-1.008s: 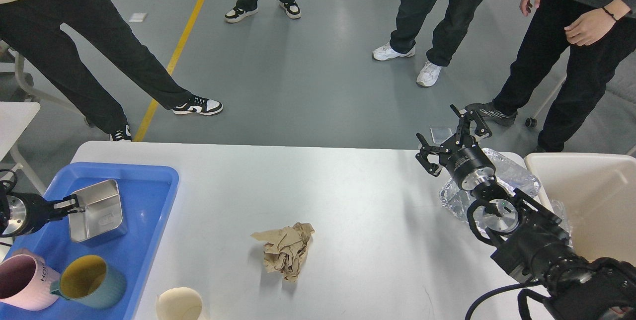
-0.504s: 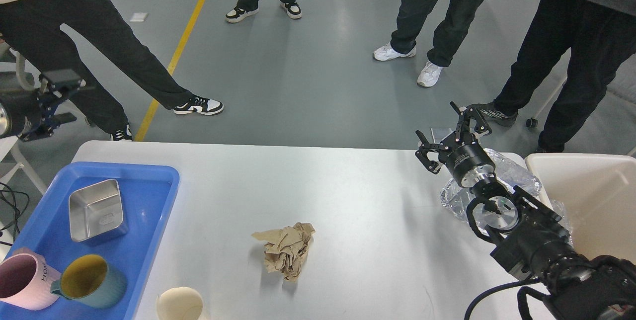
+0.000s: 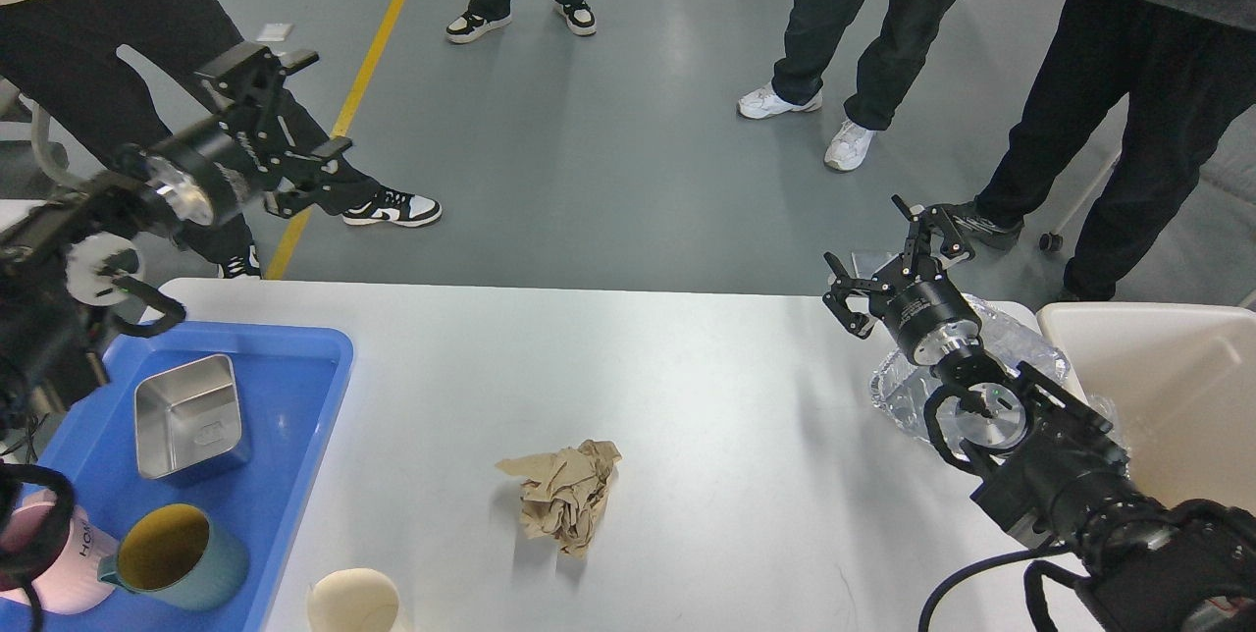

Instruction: Tidy desktop

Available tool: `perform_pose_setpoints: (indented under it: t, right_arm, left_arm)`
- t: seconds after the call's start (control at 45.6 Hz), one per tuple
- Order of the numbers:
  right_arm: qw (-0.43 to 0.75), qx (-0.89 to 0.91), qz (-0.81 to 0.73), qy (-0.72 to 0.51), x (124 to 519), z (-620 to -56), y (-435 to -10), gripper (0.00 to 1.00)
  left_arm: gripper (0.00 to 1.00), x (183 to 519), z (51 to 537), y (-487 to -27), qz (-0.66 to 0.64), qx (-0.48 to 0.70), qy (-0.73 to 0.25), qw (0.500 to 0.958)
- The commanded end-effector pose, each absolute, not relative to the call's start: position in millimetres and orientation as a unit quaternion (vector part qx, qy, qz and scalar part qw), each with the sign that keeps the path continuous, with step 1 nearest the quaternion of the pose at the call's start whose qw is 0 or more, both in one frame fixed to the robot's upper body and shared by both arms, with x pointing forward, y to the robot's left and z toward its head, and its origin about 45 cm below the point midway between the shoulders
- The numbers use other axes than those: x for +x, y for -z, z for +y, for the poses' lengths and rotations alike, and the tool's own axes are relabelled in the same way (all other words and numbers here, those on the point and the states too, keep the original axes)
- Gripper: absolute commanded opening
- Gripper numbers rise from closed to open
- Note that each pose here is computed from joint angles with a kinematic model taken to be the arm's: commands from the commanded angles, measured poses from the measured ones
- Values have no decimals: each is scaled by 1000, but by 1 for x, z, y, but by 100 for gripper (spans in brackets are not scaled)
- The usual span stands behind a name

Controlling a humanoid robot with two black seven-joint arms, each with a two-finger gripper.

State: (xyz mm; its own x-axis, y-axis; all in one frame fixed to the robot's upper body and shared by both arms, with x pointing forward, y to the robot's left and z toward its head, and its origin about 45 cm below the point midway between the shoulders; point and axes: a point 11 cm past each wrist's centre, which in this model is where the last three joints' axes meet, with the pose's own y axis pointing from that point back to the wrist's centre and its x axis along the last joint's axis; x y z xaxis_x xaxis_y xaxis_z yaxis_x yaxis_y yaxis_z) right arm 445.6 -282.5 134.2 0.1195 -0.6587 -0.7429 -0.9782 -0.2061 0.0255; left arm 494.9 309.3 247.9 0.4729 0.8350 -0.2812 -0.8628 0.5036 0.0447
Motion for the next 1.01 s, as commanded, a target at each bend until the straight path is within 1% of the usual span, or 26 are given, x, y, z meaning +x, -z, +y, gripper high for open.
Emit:
perform_pose_setpoints:
  t: [0.0, 0.066, 0.175, 0.373, 0.57, 0.986]
  right_arm:
    - [246, -705, 582, -322, 445, -286, -134, 100]
    - [245, -704, 585, -319, 445, -290, -135, 100]
    - [242, -702, 590, -316, 444, -298, -134, 100]
    - [243, -701, 593, -313, 445, -303, -136, 100]
    - [242, -701, 595, -311, 445, -305, -137, 100]
    - [237, -707, 590, -309, 447, -302, -139, 100]
  left_arm:
    - [96, 490, 251, -213, 215, -114, -486, 840]
    - [96, 486, 227, -196, 253, -128, -484, 828]
    - [96, 470, 209, -163, 310, -152, -489, 801]
    - [96, 444, 226, -122, 360, -184, -517, 755]
    - [96, 440, 232, -116, 362, -180, -523, 750]
    - [96, 440, 229, -113, 363, -171, -535, 744]
